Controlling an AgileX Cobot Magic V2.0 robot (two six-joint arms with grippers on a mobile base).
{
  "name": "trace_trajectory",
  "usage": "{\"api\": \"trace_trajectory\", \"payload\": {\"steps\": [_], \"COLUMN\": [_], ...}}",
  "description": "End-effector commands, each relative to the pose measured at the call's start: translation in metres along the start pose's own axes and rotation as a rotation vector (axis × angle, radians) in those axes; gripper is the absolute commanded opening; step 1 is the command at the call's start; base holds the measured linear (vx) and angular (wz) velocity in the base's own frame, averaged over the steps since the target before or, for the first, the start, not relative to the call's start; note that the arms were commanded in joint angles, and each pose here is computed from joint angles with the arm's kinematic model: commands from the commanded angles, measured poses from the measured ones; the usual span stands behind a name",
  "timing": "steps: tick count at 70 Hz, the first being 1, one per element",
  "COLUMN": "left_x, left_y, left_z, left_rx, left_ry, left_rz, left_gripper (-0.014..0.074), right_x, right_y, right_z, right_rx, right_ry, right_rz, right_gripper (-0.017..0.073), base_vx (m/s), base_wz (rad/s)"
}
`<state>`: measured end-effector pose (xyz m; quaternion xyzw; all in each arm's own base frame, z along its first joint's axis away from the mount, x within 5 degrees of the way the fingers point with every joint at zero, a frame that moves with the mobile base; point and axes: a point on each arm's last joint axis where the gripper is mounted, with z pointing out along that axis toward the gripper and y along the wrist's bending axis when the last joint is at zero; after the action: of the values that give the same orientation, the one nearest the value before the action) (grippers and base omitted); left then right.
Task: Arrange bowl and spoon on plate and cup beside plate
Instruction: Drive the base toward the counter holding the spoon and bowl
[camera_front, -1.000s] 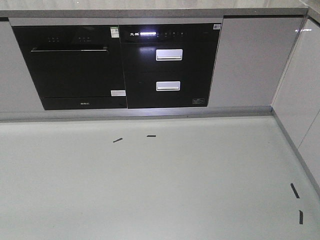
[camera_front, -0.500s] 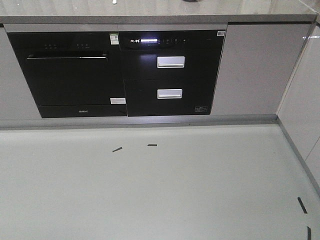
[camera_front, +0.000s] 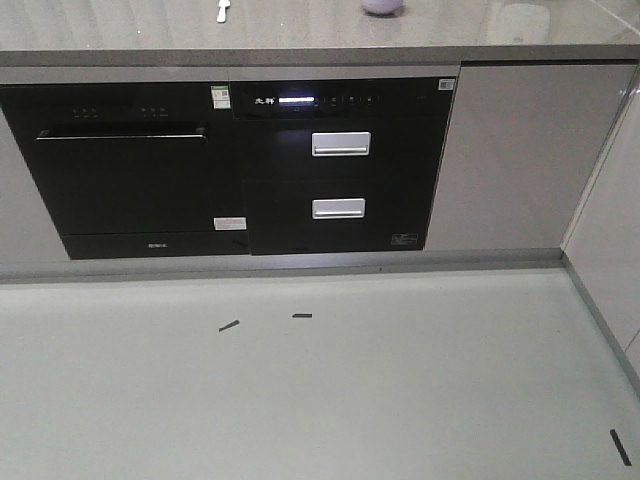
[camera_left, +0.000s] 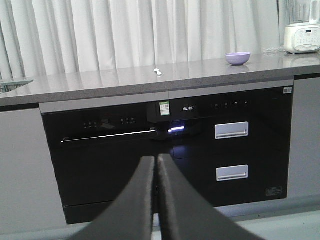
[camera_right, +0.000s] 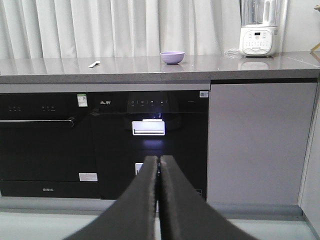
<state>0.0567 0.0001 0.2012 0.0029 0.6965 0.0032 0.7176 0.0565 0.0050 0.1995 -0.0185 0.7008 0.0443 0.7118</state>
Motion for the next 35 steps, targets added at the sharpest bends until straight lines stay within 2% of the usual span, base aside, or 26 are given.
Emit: {"api": "trace_trajectory", "payload": {"steps": [1, 35], "left_x": [-0.0106, -0.0106], "left_y": [-0.0004, -0.0004], "left_z": [-0.0019, -0.0019], "left_rx": [0.006, 0.006], "left_ry": [-0.098, -0.098], "left_rz": [-0.01, -0.01], "left_gripper": [-0.0006, -0.0006], "right_x": [-0.0063, -0.0062], "right_y": [-0.0001, -0.0001], "right_z": [-0.0009, -0.0009], "right_rx": [0.003, 0.003], "right_ry": [-0.084, -0.083], "right_rz": [-0.014, -0.014], "right_gripper": [-0.0009, -0.0009], "base_vx": [0.23, 0.22], "base_wz": [0.0, 0.0]}}
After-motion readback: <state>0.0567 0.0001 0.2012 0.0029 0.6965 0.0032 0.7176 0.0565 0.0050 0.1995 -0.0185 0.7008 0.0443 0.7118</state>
